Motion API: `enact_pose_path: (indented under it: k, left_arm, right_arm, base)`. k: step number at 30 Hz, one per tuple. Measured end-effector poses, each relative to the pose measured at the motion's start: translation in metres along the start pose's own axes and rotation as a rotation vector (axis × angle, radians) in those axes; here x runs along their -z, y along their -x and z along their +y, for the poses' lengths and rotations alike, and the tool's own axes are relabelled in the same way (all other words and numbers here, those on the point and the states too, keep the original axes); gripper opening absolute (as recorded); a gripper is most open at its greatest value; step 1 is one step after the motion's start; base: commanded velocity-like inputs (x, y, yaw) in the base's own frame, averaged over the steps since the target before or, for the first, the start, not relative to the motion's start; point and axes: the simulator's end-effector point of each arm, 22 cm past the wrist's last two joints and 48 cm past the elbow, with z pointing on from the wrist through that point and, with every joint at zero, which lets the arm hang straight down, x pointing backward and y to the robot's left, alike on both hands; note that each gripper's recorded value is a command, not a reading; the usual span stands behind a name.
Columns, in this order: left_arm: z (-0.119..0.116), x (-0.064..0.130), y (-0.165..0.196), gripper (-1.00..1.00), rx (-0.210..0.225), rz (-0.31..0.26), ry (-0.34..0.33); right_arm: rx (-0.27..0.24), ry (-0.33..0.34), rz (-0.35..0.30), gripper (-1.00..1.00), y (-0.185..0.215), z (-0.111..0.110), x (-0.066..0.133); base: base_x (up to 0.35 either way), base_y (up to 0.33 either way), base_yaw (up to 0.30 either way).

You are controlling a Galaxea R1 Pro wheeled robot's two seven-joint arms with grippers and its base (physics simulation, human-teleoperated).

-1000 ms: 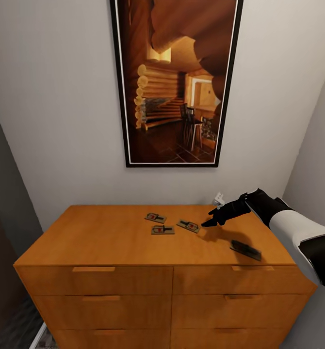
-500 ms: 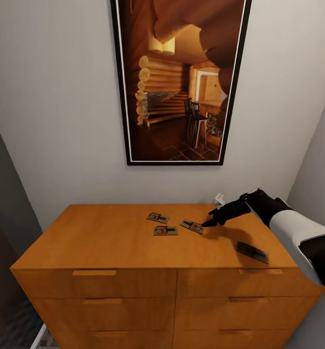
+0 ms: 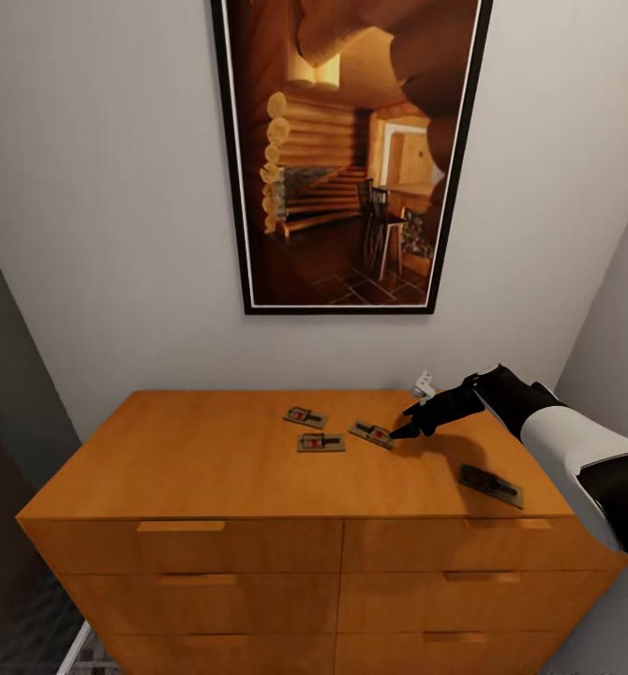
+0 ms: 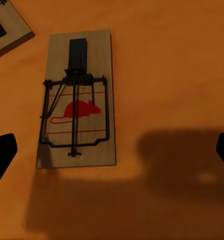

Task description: Take the four mousetraps from the cabinet in the bathroom and place them on the bathroom floor. Make sure all four end up on the same floor surface, and ensure that at least two of them are either under or directly next to the same bathroom sink.

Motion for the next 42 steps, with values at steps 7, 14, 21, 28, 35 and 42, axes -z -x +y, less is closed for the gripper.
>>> enact_pose_path:
  k: [7,14,21,28,35,42]
  left_arm:
    - [0.000,0.001,-0.004,1.00,-0.001,0.011,0.000]
    - [0.000,0.001,-0.008,1.00,-0.002,0.020,-0.001]
    - [0.000,0.001,-0.008,1.00,-0.002,0.019,-0.001]
    - [0.000,0.002,-0.008,1.00,-0.002,0.019,-0.001]
    - [0.000,0.001,-0.008,1.00,-0.002,0.019,0.000]
    - [0.000,0.001,-0.008,1.00,-0.002,0.019,-0.001]
  right_arm:
    - [-0.007,0.005,0.006,1.00,-0.005,-0.002,-0.005]
    - [-0.013,0.012,0.011,1.00,-0.008,-0.002,-0.011]
    - [-0.008,0.015,0.014,1.00,-0.007,-0.001,-0.015]
    - [-0.002,-0.019,0.013,1.00,-0.004,-0.007,-0.017]
    - [0.000,-0.026,0.012,1.00,-0.003,-0.008,-0.018]
    - [0.003,-0.023,0.011,1.00,0.000,-0.006,-0.021]
  base:
    - [0.000,0.015,0.000]
    - [0.000,0.010,0.000]
    - [0.000,0.001,0.000]
    - [0.000,0.000,0.000]
    - [0.000,0.000,0.000]
    - [0.000,0.000,0.000]
